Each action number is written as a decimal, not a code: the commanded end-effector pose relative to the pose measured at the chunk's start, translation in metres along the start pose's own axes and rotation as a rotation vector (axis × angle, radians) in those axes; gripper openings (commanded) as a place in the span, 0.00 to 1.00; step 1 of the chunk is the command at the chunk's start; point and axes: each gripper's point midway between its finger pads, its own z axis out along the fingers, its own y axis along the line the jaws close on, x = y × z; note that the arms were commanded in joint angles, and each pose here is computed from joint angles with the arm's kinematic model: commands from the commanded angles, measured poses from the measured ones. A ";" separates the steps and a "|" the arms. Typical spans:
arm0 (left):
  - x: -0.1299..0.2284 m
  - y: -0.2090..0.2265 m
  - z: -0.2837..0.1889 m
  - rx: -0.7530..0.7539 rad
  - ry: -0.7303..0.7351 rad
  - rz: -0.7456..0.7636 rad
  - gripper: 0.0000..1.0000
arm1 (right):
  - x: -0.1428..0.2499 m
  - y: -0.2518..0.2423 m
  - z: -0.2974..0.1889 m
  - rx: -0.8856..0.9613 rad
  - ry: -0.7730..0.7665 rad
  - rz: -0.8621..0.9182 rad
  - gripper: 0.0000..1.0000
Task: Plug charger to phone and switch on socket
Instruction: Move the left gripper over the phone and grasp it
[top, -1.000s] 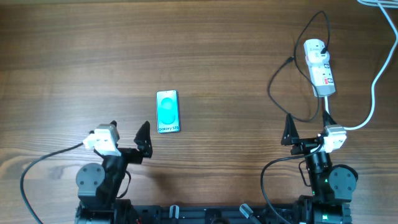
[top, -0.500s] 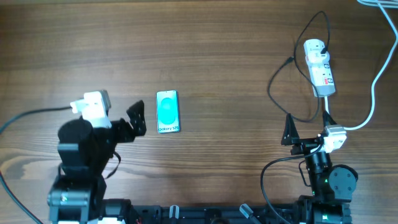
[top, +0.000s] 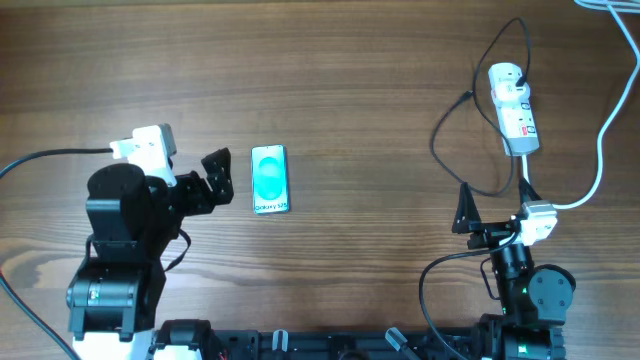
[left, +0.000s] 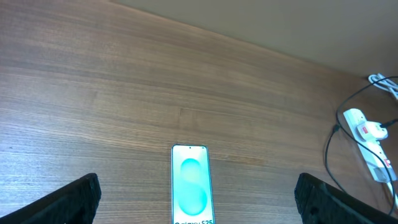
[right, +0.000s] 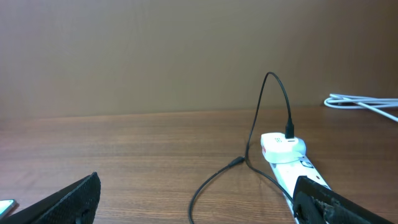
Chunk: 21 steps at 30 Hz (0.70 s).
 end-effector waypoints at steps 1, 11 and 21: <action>-0.014 -0.005 -0.001 0.002 -0.009 0.017 1.00 | 0.000 0.003 0.000 -0.019 -0.007 -0.010 1.00; -0.022 -0.044 0.032 0.054 0.144 0.074 1.00 | 0.000 0.003 0.000 -0.019 -0.007 -0.010 1.00; 0.048 -0.072 0.094 0.117 0.443 0.110 1.00 | 0.000 0.003 0.000 -0.019 -0.007 -0.010 1.00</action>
